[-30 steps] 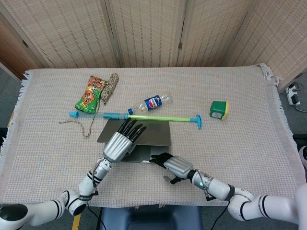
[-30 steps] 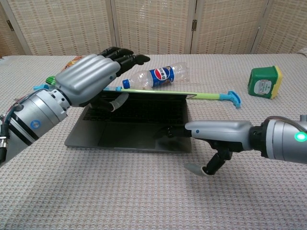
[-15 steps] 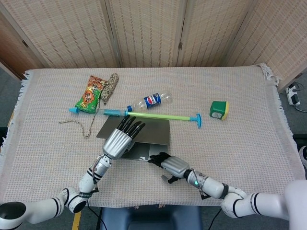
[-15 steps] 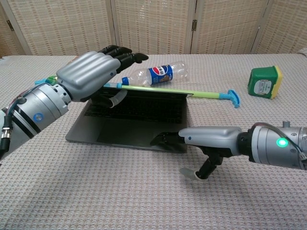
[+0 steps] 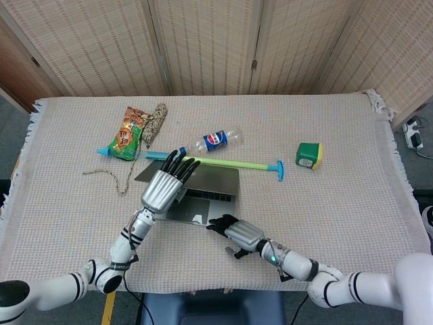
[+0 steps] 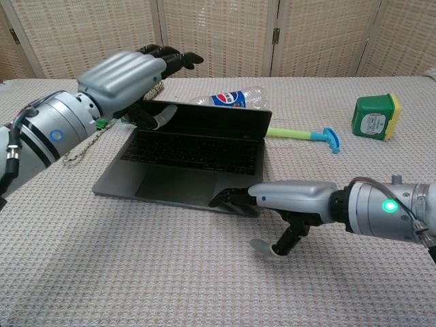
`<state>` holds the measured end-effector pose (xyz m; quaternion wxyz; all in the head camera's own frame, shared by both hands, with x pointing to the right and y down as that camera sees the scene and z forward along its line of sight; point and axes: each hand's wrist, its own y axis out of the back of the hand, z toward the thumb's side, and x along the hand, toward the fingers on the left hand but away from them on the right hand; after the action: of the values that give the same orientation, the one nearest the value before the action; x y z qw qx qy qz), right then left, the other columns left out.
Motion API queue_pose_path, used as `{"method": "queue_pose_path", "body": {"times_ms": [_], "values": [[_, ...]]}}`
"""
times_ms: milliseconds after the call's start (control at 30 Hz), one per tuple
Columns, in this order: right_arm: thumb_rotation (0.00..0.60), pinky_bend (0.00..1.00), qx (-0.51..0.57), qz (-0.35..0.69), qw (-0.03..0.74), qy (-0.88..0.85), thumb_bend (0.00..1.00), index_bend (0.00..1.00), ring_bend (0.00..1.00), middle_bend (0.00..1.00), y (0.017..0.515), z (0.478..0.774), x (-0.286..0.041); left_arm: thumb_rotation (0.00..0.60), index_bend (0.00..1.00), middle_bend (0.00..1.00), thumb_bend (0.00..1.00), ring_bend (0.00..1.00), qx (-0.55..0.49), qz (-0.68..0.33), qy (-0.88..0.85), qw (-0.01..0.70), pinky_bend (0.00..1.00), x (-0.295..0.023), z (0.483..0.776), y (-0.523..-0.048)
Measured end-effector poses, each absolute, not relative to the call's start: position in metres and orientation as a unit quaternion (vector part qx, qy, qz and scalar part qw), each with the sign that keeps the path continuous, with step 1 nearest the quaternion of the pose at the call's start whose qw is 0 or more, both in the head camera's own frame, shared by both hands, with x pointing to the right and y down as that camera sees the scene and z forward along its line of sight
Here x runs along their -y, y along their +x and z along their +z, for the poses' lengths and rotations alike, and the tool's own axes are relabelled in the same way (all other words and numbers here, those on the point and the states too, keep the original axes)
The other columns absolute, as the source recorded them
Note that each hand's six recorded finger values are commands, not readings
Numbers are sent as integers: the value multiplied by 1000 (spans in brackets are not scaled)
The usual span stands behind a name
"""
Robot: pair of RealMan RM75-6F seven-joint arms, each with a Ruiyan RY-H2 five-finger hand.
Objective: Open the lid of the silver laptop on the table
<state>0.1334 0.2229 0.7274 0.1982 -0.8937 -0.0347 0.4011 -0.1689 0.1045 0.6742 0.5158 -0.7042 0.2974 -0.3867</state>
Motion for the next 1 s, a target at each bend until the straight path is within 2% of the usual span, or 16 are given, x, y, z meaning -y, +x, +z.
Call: {"method": "queue_pose_path", "body": {"times_ms": [733,1000], "values": [[600,0,42,408,204,-889,582,0,35,0,127,730,-220,600,49,123,555,10,-334,-444,-697,454,0,-28,660,-189],[600,0,42,410,205,-888,582,0,32,0,125,730,-219,600,35,105,524,0,-345,-478,-695,412,0,-2,664,-205]]}}
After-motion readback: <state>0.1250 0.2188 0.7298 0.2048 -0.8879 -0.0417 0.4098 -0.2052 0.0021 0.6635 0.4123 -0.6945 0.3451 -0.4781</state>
